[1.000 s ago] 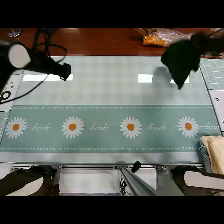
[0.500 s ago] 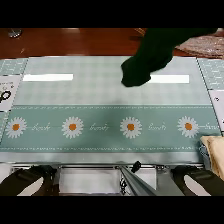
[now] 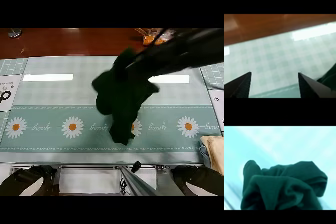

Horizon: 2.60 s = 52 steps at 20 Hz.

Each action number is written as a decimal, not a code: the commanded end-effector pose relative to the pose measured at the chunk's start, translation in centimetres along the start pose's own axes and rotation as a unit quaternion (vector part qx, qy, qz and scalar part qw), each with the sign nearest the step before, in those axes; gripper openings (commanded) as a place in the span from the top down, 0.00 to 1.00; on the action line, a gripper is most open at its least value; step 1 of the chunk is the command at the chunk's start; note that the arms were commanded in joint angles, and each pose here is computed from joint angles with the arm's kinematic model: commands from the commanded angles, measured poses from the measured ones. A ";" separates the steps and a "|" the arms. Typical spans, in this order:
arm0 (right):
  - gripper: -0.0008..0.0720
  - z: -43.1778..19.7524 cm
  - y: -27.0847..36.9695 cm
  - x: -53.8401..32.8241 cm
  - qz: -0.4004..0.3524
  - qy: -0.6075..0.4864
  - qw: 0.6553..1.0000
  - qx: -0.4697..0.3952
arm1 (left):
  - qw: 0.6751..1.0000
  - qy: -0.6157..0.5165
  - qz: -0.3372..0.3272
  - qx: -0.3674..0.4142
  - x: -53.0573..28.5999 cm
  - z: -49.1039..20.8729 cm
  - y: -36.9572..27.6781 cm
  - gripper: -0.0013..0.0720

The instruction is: Fold the shirts.

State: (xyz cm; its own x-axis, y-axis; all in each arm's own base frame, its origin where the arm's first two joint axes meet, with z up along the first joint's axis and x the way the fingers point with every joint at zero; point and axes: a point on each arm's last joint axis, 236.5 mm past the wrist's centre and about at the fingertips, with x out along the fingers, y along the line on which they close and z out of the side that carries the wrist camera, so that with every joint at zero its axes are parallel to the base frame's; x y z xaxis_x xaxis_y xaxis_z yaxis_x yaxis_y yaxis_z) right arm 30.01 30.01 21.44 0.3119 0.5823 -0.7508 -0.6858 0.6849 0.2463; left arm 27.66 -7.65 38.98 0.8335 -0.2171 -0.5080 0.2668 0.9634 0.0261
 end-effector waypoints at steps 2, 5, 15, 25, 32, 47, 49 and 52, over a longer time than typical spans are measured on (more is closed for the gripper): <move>0.93 -7.8 2.6 14.2 0.011 0.144 0.989 -0.027 | 0.997 0.077 0.001 0.001 1.9 -3.8 -0.1 0.00; 0.51 -10.3 1.8 19.3 0.008 0.180 0.983 -0.024 | 0.994 0.109 0.000 0.004 3.6 -5.4 -0.2 0.00; 0.25 -7.6 -20.7 -1.0 -0.245 0.122 0.958 0.086 | 0.940 0.336 -0.054 -0.002 11.1 -20.4 -3.2 0.00; 0.24 -22.9 -27.1 -1.1 -0.136 0.197 0.916 0.321 | 0.815 0.475 -0.256 -0.209 13.5 -39.6 -14.7 0.11; 0.26 -24.2 -26.0 2.0 -0.097 0.183 0.919 0.335 | 0.835 0.388 -0.294 -0.257 16.8 -39.3 -14.1 0.09; 0.26 -23.8 -25.2 2.2 -0.080 0.180 0.918 0.344 | 0.825 0.408 -0.276 -0.278 20.9 -42.7 -12.8 0.09; 0.26 -23.7 -25.1 2.3 -0.079 0.180 0.918 0.345 | 0.818 0.396 -0.295 -0.293 21.4 -42.1 -13.6 0.09; 0.26 -22.9 -24.6 2.7 -0.064 0.166 0.919 0.352 | 0.807 0.396 -0.308 -0.311 22.2 -42.3 -14.7 0.11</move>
State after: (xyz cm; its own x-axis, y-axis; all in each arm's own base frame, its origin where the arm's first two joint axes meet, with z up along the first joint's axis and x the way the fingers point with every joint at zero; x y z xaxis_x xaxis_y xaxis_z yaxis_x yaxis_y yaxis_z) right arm 32.45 4.04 -0.91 0.0531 0.3664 -0.9290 -0.0317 0.9304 0.3651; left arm 21.27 -18.97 -8.60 -0.0073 -0.7276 -0.6860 0.0286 0.6856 -0.7275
